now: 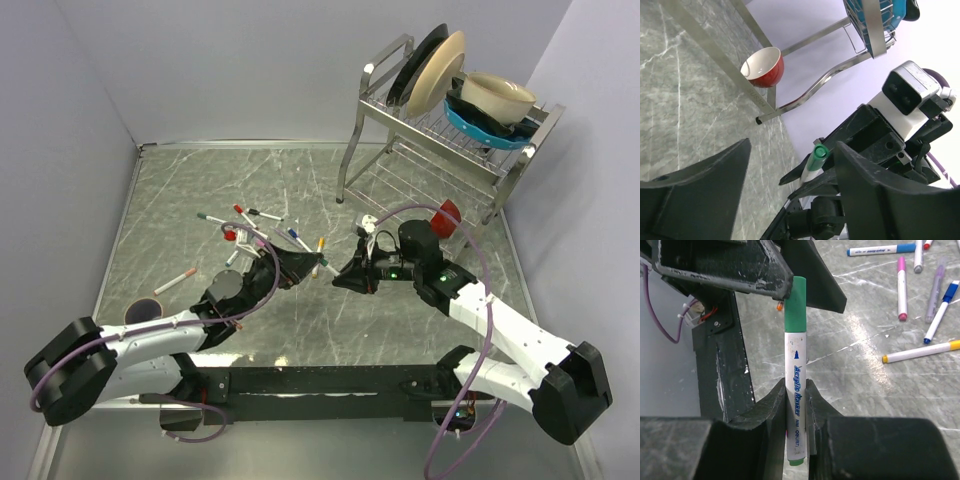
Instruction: Open the pen caps
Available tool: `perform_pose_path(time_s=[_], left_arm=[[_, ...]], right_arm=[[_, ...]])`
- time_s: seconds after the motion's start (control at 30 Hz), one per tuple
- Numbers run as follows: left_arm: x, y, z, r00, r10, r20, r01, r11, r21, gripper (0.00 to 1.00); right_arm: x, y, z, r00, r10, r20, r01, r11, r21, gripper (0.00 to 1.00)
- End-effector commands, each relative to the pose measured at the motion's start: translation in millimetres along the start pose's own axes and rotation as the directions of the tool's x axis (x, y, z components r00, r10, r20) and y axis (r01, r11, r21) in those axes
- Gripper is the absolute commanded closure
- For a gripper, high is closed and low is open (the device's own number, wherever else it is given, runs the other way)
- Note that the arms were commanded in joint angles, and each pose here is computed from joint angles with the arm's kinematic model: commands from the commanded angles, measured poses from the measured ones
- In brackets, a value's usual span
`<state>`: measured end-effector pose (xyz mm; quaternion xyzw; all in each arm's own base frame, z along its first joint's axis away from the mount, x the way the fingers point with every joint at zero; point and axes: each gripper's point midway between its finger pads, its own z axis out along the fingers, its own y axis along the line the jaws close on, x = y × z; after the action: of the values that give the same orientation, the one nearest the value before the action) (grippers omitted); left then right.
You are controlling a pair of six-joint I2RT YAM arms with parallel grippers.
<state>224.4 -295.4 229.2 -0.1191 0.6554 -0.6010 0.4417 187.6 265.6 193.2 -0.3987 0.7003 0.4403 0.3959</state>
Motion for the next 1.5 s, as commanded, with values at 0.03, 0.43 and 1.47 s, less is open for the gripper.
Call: perform_pose_path(time_s=[0.03, 0.43, 1.47], left_arm=[[-12.5, -39.4, 13.0, 0.999, 0.011, 0.052, -0.017, 0.993, 0.115, 0.37], [-2.3, -48.7, 19.5, 0.999, 0.033, 0.009, -0.034, 0.988, 0.153, 0.58], [-146.6, 24.0, -41.0, 0.851, 0.110, 0.514, 0.055, 0.954, -0.295, 0.99]], right_arm=[[-7.1, 1.4, 3.0, 1.000, 0.008, 0.025, -0.008, 1.000, -0.016, 1.00], [-7.8, -1.2, 4.6, 1.000, 0.014, 0.022, -0.014, 1.000, -0.008, 1.00], [10.9, 19.0, 7.9, 0.997, -0.018, -0.069, 0.007, 0.988, -0.153, 1.00]])
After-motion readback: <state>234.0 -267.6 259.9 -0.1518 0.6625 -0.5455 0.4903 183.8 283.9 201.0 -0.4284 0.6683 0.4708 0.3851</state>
